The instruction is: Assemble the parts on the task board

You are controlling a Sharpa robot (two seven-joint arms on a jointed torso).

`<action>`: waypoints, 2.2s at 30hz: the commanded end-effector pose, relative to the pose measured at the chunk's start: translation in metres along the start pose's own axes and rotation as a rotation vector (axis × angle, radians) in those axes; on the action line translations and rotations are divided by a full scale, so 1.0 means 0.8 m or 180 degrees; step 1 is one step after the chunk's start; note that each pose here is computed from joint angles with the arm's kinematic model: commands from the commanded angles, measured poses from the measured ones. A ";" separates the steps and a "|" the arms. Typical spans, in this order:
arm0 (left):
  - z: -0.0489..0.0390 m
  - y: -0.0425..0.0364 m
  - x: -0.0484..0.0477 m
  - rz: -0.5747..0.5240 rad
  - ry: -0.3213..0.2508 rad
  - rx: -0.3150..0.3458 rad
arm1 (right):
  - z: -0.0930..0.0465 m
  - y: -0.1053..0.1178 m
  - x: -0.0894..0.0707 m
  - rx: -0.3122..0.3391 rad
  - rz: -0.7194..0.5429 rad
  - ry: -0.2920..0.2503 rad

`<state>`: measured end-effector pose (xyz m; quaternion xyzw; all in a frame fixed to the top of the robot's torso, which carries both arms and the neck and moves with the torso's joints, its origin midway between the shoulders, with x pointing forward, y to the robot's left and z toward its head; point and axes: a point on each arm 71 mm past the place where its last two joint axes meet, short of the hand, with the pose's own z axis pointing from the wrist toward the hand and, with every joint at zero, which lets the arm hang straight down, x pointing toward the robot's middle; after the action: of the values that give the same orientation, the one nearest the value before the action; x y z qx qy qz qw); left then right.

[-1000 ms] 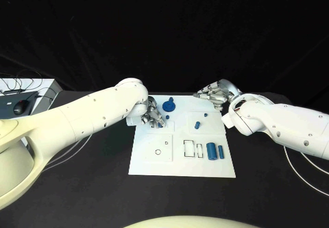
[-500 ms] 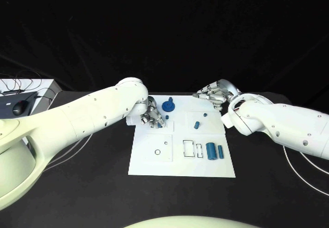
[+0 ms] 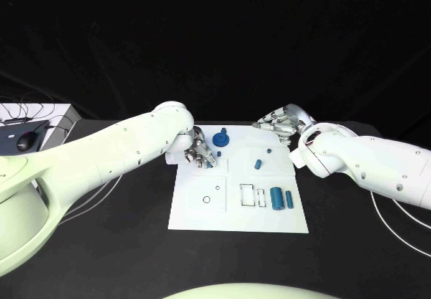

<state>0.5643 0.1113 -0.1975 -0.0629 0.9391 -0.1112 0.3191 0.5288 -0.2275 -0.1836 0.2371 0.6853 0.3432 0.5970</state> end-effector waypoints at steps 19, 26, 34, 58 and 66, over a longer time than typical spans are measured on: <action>0.001 -0.0026 0.001 -0.0163 -0.0068 0.0036 | -0.001 0.000 0.000 -0.0029 -0.0024 0.0030; 0.001 -0.0003 0.000 -0.0167 -0.0077 0.0019 | 0.000 0.000 0.000 -0.0034 -0.0024 0.0030; 0.001 0.0019 0.000 -0.0159 -0.0066 -0.0001 | 0.000 0.000 0.000 -0.0035 -0.0025 0.0027; 0.001 0.0040 0.000 -0.0145 -0.0049 -0.0015 | -0.001 0.000 -0.001 -0.0035 -0.0024 0.0017; 0.001 0.0061 -0.002 -0.0155 -0.0074 -0.0027 | -0.001 0.000 -0.001 -0.0035 -0.0025 0.0012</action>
<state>0.5658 0.1167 -0.1987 -0.0882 0.9341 -0.1121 0.3272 0.5288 -0.2294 -0.1834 0.2377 0.6849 0.3421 0.5978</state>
